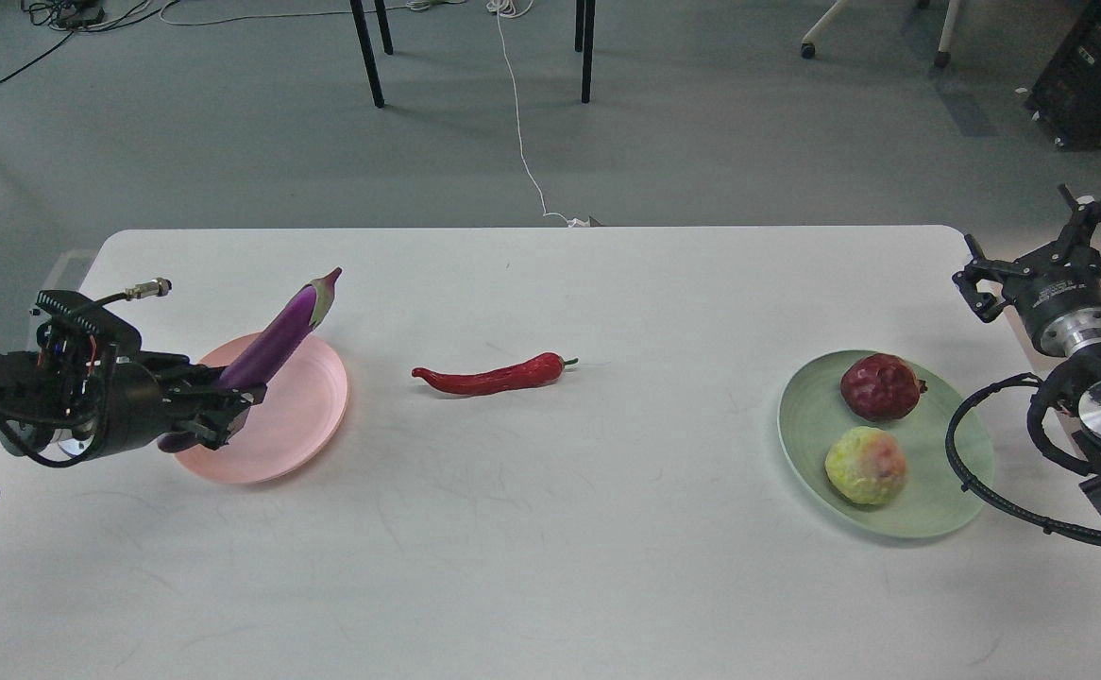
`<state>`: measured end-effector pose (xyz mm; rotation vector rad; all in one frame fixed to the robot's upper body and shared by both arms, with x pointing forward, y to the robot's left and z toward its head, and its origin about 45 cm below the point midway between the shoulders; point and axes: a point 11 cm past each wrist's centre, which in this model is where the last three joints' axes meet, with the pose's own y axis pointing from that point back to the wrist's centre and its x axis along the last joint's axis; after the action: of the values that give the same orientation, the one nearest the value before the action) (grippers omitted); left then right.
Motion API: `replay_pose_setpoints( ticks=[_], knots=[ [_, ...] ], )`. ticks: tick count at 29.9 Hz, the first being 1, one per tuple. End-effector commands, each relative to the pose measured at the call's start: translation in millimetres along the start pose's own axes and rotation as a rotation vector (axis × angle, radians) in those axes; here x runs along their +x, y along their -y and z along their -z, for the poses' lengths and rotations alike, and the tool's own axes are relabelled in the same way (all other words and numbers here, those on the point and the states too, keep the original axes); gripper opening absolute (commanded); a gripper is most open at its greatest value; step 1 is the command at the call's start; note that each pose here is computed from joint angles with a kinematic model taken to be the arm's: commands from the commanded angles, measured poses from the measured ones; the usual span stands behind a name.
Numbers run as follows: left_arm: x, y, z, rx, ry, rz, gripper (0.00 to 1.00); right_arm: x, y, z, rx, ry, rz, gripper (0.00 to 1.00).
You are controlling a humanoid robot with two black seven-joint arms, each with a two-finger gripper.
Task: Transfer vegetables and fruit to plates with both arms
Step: 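Reach the left gripper to the red chili pepper and grasp it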
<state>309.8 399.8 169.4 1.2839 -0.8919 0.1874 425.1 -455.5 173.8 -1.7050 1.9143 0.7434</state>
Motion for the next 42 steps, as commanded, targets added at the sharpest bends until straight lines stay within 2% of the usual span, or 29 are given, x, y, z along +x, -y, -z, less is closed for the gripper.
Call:
replay_pose_setpoints(
  ticks=[1, 2, 5, 9, 13, 16, 21, 26, 34, 42],
  knots=[
    [-17.1, 1.5, -2.0, 0.002, -0.017, 0.002, 0.31, -2.7, 1.7, 2.7, 0.004, -0.003, 0.006, 0.99],
    [-18.6, 1.6, -1.6, 0.007, -0.016, -0.010, 0.37, -2.1, 1.3, 2.3, 0.002, -0.004, 0.005, 0.99],
    [-20.7, 1.9, -0.7, 0.015, -0.013, -0.020, 0.74, -2.1, 1.3, 2.2, 0.002, -0.006, 0.006, 0.99],
    [-19.3, 1.9, -1.0, 0.010, -0.014, -0.020, 0.79, -2.0, 1.0, -0.2, -0.009, -0.016, 0.007, 0.99],
    [-9.6, 0.6, 1.6, 0.013, -0.008, -0.037, 0.80, -1.1, -0.1, -5.4, -0.033, -0.038, 0.008, 0.99],
    [24.4, 1.4, 3.5, 0.022, 0.022, -0.108, 0.80, -2.1, 0.5, -5.5, -0.032, -0.035, 0.009, 0.99],
    [123.0, 29.2, -46.7, -0.088, 0.133, -0.286, 0.79, -2.9, 0.7, -6.7, -0.034, -0.034, 0.011, 0.99],
    [164.5, 60.8, -96.2, -0.156, 0.167, -0.322, 0.75, -2.7, 0.8, -3.3, -0.030, -0.038, 0.012, 0.99],
    [151.9, 118.1, -153.0, -0.209, 0.327, -0.258, 0.61, -2.0, 0.6, -1.7, -0.028, -0.040, 0.010, 0.99],
    [114.7, 149.5, -173.6, -0.228, 0.382, -0.146, 0.56, 1.8, -2.0, -4.0, -0.033, -0.041, 0.003, 0.99]
  ],
)
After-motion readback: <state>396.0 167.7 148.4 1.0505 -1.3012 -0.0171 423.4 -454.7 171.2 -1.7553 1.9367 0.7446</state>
